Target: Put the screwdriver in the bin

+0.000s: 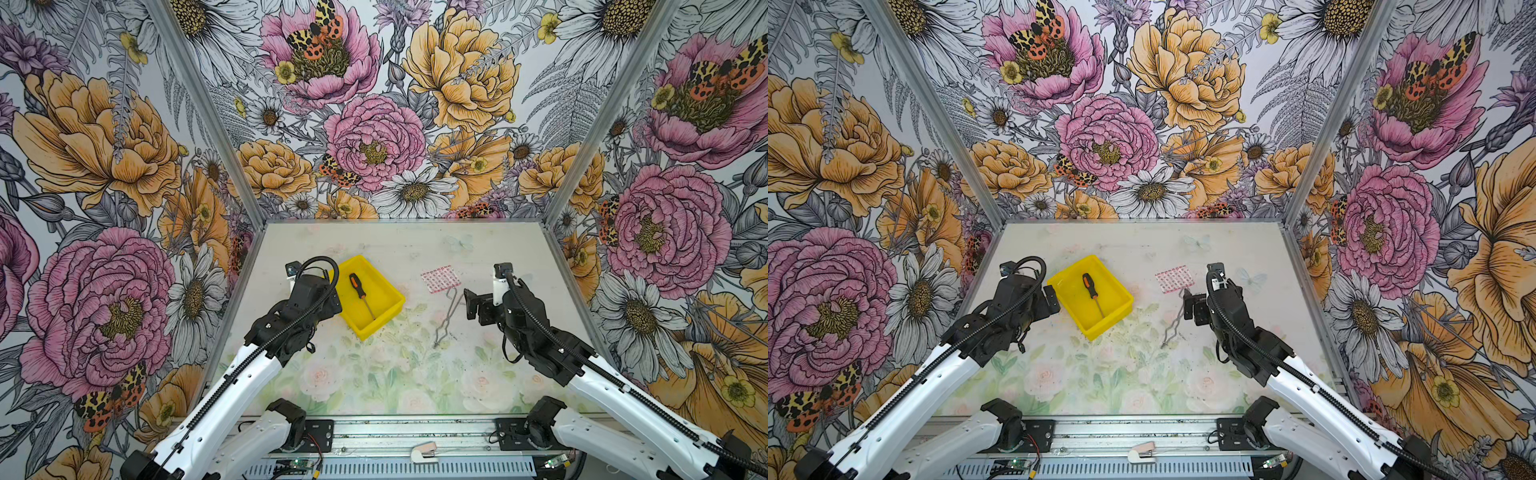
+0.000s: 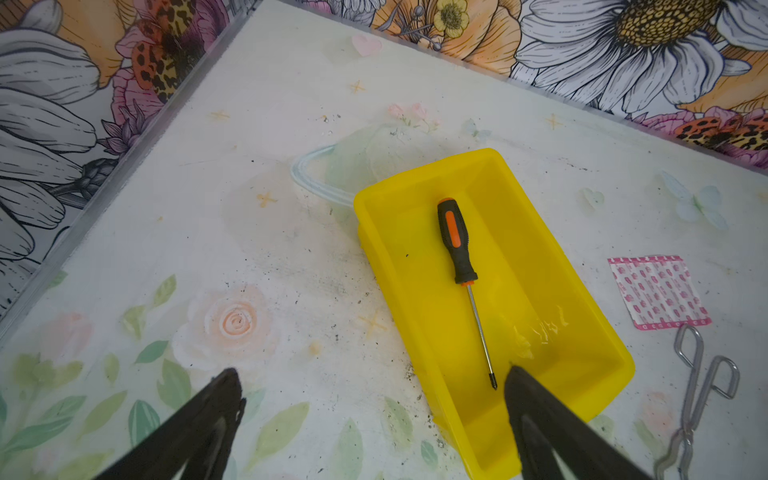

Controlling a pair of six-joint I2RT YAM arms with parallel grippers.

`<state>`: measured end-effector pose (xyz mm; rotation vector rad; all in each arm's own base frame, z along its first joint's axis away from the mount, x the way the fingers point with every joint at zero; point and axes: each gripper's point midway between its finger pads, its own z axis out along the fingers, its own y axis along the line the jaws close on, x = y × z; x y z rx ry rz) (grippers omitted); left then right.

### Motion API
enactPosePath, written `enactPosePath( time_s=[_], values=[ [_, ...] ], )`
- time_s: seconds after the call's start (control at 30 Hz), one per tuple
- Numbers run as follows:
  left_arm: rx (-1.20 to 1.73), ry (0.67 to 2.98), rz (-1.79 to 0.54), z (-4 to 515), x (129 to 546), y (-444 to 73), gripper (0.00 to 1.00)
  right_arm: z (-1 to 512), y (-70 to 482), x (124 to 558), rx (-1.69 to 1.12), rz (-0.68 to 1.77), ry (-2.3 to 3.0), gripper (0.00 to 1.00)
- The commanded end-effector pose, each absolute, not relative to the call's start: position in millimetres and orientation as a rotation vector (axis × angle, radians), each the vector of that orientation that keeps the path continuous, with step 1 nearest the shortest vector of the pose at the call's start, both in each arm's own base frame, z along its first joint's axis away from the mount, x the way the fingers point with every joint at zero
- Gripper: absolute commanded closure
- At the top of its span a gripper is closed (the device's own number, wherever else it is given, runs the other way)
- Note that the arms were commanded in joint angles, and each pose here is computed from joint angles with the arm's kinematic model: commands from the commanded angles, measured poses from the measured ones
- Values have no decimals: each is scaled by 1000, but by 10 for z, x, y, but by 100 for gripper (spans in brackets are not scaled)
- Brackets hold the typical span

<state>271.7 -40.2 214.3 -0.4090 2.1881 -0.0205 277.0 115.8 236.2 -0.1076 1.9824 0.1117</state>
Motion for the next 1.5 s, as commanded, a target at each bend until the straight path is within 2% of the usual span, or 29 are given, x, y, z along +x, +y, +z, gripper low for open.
enactPosePath(
  time_s=[0.0,0.17,0.37,0.47,0.73,0.93,1.47],
  values=[
    [-426,2082,0,2201,2736,-210,1,2385,557,2709,237,-61,1875,1],
    [-454,1983,-21,1970,2689,-13,1,2300,5,2463,421,-267,1749,1],
    [-342,1904,28,1929,2637,47,1,2166,-85,2441,271,-391,1766,0],
    [-264,1858,65,1919,2639,44,1,2018,-167,2460,298,-412,1752,1],
    [-231,1803,109,1732,2787,121,1,1714,-207,2684,199,-354,1716,0],
    [-276,1811,122,1538,2941,207,1,1562,-469,2839,295,-318,1720,1],
    [-295,1683,120,1626,3432,417,1,1354,-565,3680,315,-259,1708,0]
  ],
)
